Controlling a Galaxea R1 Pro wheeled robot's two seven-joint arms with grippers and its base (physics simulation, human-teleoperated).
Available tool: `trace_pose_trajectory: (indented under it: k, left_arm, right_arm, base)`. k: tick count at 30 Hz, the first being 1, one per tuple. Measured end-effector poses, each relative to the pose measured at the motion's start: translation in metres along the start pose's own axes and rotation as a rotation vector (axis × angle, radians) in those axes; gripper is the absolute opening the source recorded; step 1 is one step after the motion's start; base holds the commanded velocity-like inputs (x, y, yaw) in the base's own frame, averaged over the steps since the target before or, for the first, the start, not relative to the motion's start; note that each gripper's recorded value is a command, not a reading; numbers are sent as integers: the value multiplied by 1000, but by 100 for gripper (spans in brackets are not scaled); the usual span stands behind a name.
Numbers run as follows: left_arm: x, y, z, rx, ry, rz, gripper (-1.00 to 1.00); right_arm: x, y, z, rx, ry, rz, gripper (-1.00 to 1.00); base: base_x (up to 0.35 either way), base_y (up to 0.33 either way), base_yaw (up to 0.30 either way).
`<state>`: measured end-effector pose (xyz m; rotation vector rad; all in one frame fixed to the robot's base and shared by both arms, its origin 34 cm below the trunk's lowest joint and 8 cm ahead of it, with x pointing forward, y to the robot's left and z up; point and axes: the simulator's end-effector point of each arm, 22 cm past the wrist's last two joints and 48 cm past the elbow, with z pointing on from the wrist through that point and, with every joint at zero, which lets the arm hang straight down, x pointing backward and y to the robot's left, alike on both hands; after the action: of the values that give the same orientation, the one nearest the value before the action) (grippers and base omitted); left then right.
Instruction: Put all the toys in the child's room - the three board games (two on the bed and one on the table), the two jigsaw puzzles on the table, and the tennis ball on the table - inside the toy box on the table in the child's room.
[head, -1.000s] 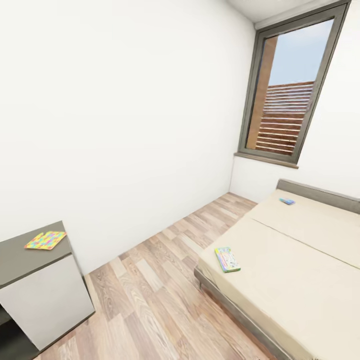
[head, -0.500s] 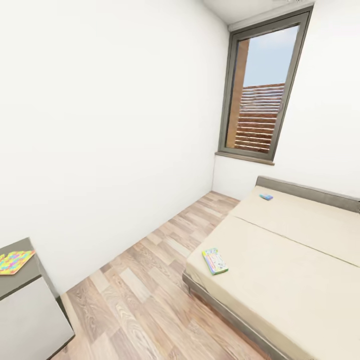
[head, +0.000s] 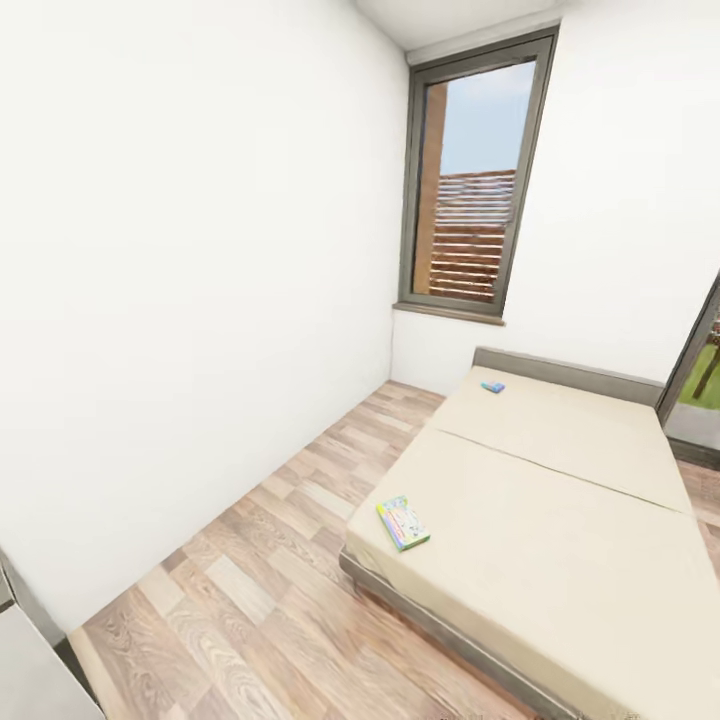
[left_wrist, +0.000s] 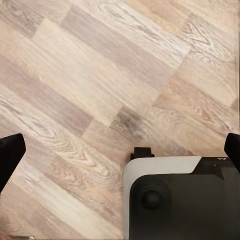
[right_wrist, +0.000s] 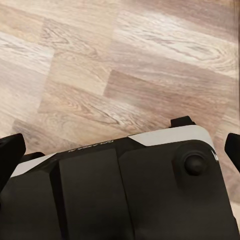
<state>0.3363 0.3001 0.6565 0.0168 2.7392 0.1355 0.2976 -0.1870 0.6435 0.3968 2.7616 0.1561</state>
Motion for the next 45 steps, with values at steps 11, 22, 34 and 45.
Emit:
trace_pose_trajectory:
  k: [11,22,34,45]
  left_arm:
    - [0,0,0,0,0,0,100]
    - [0,0,0,-1,0,0,100]
    - [0,0,0,-1,-1,0,100]
    - [0,0,0,0,-1,1,100]
  right_arm:
    - [1,0,0,-1,1,0,100]
    - [1,0,0,0,1,0,100]
    - [1,0,0,-1,1,0,100]
    - [1,0,0,-1,1,0,100]
  base:
    - [1,136,-260]
    - [0,92,-260]
    - [0,30,-260]
    - [0,157,-260]
